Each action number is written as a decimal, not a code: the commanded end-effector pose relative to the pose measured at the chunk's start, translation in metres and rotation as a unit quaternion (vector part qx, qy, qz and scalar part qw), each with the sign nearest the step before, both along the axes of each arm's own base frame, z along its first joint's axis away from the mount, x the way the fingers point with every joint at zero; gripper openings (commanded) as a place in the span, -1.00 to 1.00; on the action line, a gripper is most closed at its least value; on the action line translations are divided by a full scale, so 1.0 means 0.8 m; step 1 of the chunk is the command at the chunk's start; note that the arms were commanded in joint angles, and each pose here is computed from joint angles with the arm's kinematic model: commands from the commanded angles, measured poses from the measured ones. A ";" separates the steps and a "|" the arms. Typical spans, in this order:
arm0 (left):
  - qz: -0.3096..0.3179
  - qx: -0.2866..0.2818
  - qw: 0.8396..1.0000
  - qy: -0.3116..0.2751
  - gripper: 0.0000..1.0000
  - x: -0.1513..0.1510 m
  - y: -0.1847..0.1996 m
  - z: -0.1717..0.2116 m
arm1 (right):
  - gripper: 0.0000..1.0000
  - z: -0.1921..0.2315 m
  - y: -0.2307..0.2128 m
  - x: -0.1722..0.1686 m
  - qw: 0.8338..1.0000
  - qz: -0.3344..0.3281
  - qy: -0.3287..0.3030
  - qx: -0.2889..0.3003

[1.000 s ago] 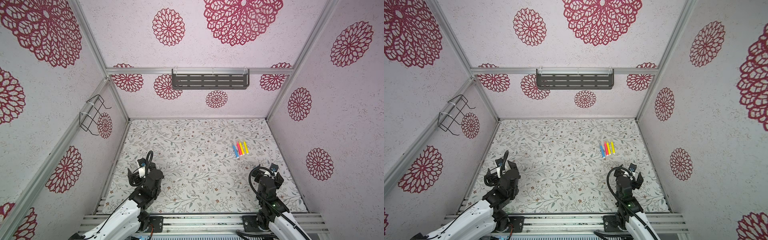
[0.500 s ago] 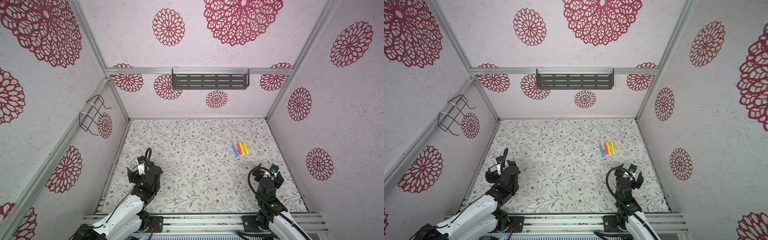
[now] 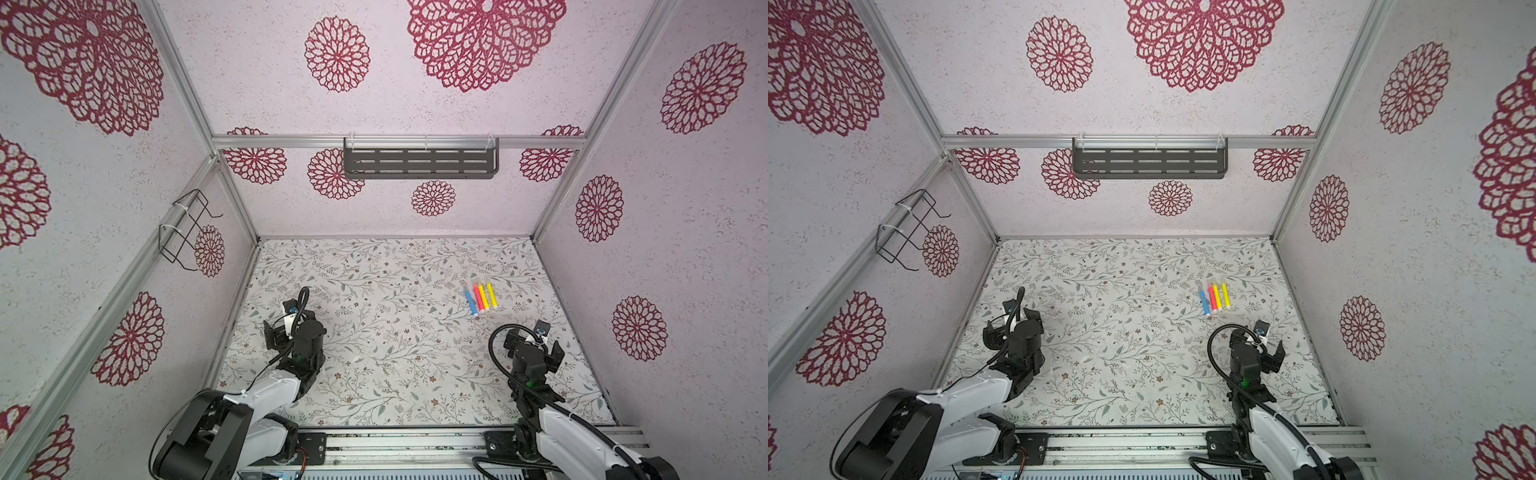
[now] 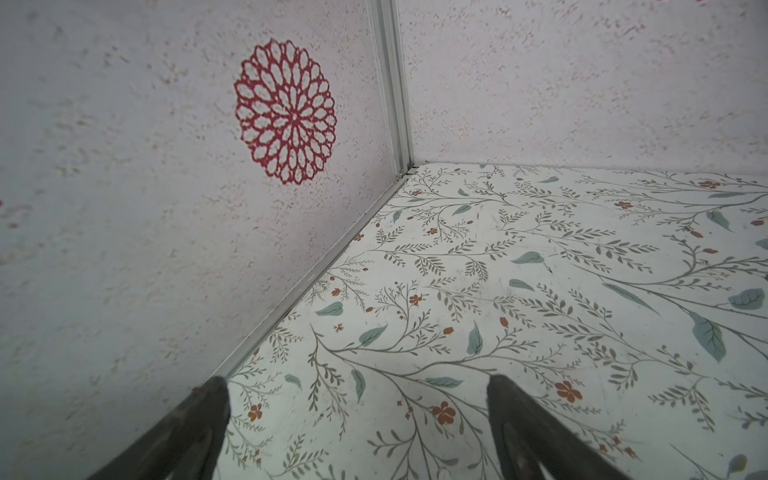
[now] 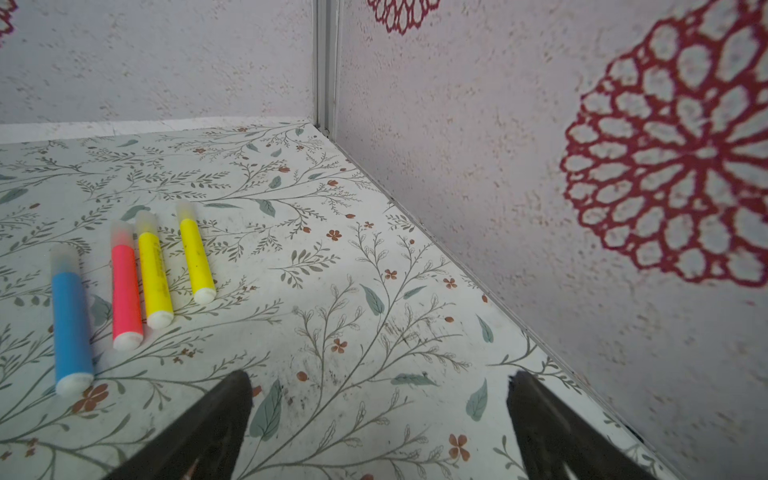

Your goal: Insert the pens into the pen caps

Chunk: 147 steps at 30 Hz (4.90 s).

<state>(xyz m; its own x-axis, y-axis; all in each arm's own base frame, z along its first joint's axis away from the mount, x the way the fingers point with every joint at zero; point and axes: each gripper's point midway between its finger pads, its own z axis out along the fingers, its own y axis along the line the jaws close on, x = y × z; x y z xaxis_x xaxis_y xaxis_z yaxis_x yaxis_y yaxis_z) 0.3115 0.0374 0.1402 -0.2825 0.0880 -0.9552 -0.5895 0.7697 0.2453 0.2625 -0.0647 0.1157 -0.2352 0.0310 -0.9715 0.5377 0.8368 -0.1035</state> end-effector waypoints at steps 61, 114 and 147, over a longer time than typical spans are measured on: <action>-0.180 -0.161 0.970 -0.023 0.97 0.118 0.056 -0.029 | 0.98 -0.002 0.028 0.136 0.989 0.137 -0.039 0.038; -0.175 -0.145 0.974 -0.022 0.98 0.116 0.051 -0.028 | 0.98 0.001 0.029 0.134 0.989 0.138 -0.043 0.033; -0.176 -0.149 0.973 -0.017 0.98 0.119 0.052 -0.030 | 0.98 0.001 0.029 0.134 0.989 0.138 -0.043 0.033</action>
<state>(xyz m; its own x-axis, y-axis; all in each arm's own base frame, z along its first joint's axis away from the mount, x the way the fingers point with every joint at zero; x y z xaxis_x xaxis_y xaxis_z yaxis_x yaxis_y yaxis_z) 0.4045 0.0778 0.1139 -0.2517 -0.1202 -0.9603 -0.2891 0.9563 -0.0439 0.3688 -0.0435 0.1023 -0.2146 0.0275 -0.9763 0.2951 0.9547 -0.0380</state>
